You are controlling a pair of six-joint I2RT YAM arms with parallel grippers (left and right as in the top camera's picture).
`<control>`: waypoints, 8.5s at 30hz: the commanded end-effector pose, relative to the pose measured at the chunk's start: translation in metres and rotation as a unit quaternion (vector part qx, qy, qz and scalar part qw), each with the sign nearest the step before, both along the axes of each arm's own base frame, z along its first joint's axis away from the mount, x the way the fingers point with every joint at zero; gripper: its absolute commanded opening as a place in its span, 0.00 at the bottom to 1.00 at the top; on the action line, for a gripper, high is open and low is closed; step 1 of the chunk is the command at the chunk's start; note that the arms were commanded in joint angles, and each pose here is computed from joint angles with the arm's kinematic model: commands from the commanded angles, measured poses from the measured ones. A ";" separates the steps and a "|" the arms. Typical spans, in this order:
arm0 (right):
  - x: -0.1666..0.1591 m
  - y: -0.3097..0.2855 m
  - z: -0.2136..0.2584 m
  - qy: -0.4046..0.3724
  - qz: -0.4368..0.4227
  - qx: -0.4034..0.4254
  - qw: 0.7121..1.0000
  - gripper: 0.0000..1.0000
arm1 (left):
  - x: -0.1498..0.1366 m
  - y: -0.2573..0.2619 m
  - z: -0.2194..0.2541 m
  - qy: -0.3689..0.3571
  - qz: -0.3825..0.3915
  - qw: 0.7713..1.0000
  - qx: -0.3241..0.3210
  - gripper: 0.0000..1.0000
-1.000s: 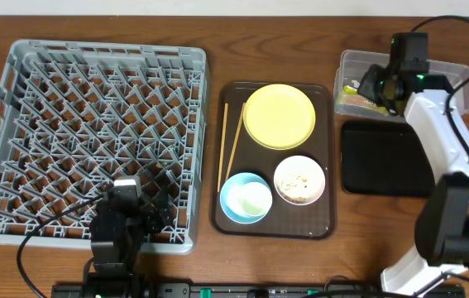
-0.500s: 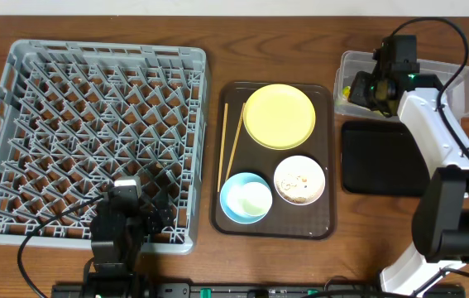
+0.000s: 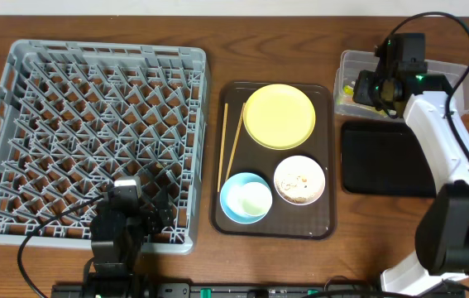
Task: Sort waste into correct bins and load items into the dishwasher
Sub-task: 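Reach the right gripper to the pink rice bowl and grip its rim, then lift the pink bowl over the black tray and tip out the rice, then place the emptied pink bowl onto the yellow plate with the right gripper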
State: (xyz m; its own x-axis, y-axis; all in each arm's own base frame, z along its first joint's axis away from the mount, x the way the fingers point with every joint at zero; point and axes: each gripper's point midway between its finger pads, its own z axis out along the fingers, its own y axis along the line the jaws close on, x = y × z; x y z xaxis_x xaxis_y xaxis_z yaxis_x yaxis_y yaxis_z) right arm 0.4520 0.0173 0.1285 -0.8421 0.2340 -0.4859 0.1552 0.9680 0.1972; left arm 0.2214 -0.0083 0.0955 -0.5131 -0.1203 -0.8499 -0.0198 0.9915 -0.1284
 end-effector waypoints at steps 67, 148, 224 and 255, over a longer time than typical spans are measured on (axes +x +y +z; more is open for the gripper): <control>-0.240 0.160 -0.094 0.092 0.394 -0.074 0.912 0.39 | 0.001 -0.003 0.009 -0.008 -0.006 1.000 -0.007 0.99; -0.125 0.027 0.022 0.013 0.063 0.267 0.961 0.01 | 0.001 -0.003 0.009 -0.008 -0.006 1.000 -0.007 0.99; -0.123 -0.129 0.043 -0.048 -0.161 0.697 0.697 0.01 | 0.001 -0.003 0.009 -0.008 -0.006 1.000 -0.007 0.99; -0.100 0.015 0.045 -0.041 0.114 0.587 0.801 0.01 | 0.001 -0.003 0.009 -0.008 -0.006 1.000 -0.007 0.99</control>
